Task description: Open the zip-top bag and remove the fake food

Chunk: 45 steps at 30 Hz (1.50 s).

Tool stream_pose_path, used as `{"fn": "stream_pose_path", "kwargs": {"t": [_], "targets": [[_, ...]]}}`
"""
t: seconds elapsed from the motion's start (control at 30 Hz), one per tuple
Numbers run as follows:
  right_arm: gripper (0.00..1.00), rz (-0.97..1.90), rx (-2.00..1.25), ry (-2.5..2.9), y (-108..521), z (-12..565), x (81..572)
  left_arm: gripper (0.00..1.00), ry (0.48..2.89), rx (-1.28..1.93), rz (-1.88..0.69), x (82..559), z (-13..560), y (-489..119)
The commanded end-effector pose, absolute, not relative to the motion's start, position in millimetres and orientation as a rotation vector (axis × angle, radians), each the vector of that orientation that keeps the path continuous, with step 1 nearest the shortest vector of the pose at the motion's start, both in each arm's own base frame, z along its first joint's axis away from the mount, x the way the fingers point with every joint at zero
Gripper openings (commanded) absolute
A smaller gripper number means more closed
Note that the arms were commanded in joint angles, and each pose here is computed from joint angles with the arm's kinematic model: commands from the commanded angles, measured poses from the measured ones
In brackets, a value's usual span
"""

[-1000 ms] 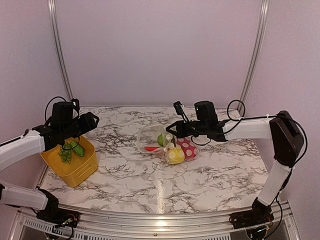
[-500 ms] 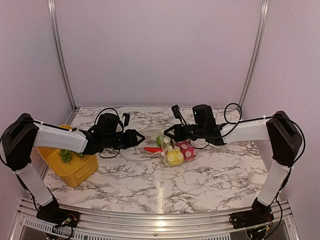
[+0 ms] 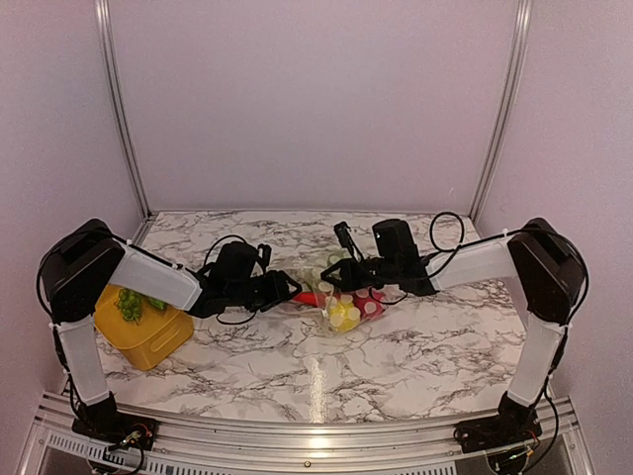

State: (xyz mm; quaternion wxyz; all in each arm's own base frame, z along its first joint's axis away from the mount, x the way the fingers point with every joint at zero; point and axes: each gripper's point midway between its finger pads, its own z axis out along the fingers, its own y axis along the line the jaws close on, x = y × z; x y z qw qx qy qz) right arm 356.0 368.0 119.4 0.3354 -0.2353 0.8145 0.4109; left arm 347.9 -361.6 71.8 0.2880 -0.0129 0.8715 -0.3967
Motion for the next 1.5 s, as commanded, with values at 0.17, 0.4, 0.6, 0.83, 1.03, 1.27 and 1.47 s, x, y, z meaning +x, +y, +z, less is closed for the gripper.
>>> {"fn": "stream_pose_path", "kwargs": {"t": [0.17, 0.4, 0.6, 0.83, 1.03, 1.27, 1.47], "targets": [[0.00, 1.071, -0.616, 2.162, 371.9, 95.4, 353.2, 0.62, 2.339, -0.199, -1.020, 368.9, 43.1, -360.9], [0.00, 1.066, -0.620, 2.162, 370.9, 97.7, 352.5, 0.61, 2.286, -0.272, -1.058, 385.1, 38.8, -362.3], [0.00, 1.063, -0.620, 2.164, 369.2, 98.0, 350.6, 0.55, 2.213, -0.337, -1.112, 398.1, 40.8, -362.7], [0.00, 1.064, -0.621, 2.155, 369.0, 103.2, 350.5, 0.26, 2.113, -0.367, -1.244, 410.1, 45.2, -366.9], [0.00, 1.043, -0.614, 2.138, 367.5, 112.8, 354.1, 0.07, 2.031, -0.324, -1.256, 403.6, 78.9, -358.9], [0.00, 1.036, -0.587, 2.132, 363.5, 116.1, 355.0, 0.00, 1.973, -0.298, -1.155, 390.7, 116.1, -330.0], [0.00, 1.006, -0.572, 2.128, 356.5, 120.3, 354.5, 0.00, 1.923, -0.272, -1.032, 385.5, 147.6, -305.5]]}}
